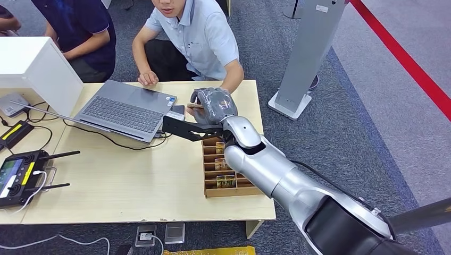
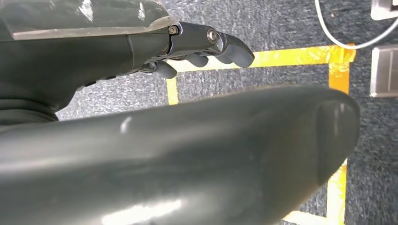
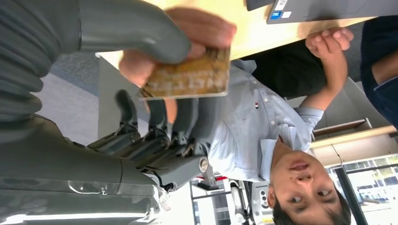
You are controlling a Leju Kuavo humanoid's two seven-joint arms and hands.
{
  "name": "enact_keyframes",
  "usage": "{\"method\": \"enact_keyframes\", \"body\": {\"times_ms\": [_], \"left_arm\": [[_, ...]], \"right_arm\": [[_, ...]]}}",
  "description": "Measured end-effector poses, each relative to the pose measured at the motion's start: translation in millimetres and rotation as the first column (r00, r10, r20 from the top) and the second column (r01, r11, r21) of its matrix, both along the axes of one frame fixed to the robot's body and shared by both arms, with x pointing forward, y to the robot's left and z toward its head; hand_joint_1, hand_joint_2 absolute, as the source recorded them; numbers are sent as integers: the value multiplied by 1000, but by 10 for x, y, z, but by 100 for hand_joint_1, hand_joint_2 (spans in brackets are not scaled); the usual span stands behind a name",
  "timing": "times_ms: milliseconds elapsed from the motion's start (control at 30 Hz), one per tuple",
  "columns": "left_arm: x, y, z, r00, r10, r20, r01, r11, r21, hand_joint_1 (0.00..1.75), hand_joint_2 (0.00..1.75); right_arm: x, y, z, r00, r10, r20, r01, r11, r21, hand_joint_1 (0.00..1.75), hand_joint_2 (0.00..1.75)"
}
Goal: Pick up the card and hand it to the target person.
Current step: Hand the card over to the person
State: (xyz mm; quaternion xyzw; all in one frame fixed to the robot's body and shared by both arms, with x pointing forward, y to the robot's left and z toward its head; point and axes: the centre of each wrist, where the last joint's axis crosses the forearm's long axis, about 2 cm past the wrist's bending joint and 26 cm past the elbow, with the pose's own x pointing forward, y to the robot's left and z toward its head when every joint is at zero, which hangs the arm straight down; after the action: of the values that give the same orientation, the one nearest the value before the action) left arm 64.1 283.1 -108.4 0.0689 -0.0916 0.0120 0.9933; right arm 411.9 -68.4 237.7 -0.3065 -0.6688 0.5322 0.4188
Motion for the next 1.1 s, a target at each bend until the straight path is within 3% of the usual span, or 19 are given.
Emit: {"method": "enact_keyframes", "body": {"times_ms": [367, 633, 867, 1100], "left_arm": [[-6, 12, -1, 1000, 22, -6, -22, 1000, 3, 0, 0], [-34, 17, -5, 997, 72, -20, -72, 997, 14, 0, 0], [-67, 20, -9, 994, 105, -33, -105, 994, 19, 0, 0], [-81, 29, -11, 989, 139, -54, -138, 990, 26, 0, 0]], "right_arm": [[22, 0, 68, 998, -35, 47, 35, 999, 18, 0, 175], [-88, -64, 307, 995, -29, 95, 5, 970, 241, 0, 175], [-372, -453, 233, 1000, -4, 22, -10, 805, 594, 0, 175], [-845, -984, -222, 994, 60, -92, 43, 560, 828, 0, 175]]}}
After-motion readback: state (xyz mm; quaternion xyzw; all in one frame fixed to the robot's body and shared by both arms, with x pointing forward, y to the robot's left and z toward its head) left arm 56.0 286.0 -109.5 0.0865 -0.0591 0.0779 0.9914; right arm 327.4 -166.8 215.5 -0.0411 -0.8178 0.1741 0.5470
